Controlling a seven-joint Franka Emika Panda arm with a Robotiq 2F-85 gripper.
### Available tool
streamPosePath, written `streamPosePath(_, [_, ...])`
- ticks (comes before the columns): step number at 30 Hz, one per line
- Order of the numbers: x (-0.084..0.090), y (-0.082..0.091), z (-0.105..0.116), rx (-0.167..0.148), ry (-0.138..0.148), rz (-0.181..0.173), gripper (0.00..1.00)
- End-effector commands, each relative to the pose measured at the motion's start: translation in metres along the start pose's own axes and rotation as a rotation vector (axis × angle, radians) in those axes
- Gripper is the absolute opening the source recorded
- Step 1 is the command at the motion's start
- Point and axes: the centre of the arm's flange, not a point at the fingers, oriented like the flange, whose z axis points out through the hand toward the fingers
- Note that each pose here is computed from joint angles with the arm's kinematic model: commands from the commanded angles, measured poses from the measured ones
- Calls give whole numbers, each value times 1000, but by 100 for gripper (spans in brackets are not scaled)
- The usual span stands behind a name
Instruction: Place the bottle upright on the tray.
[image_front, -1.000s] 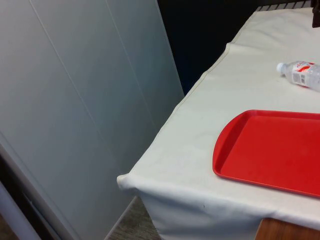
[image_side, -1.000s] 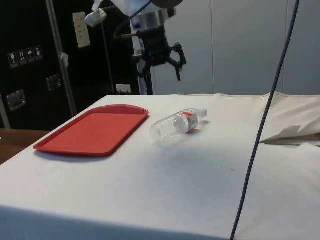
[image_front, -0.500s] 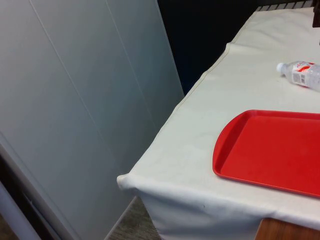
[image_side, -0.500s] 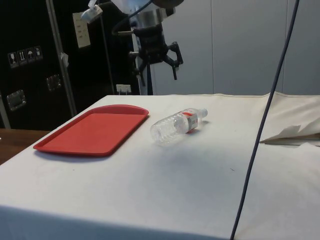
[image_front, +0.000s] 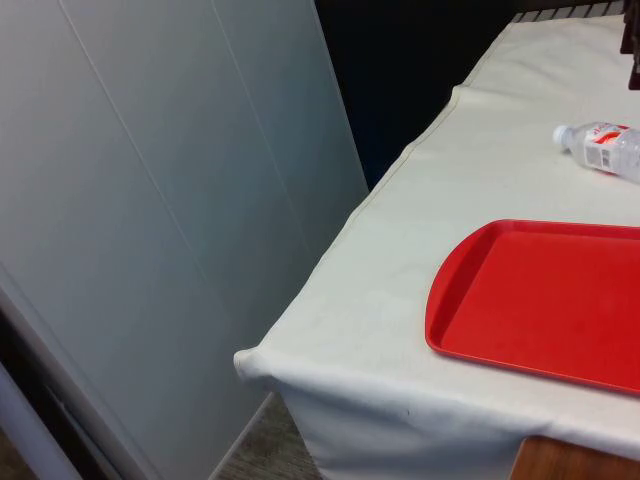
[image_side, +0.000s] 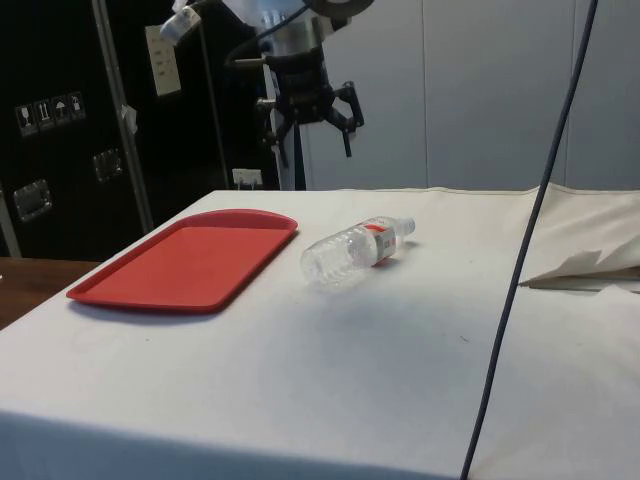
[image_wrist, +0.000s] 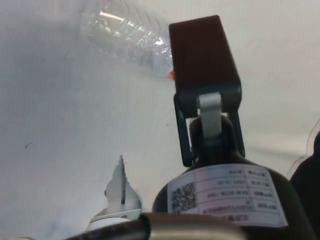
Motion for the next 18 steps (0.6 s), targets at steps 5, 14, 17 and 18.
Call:
streamPosePath(5, [1,0,0,0,13,20,100])
streamPosePath(14, [-1,-2,-2,15,27,63,100])
streamPosePath(17, [-3,-4,-4,43,30,86,100])
streamPosePath(18, [-3,-4,-5,47,30,88,100])
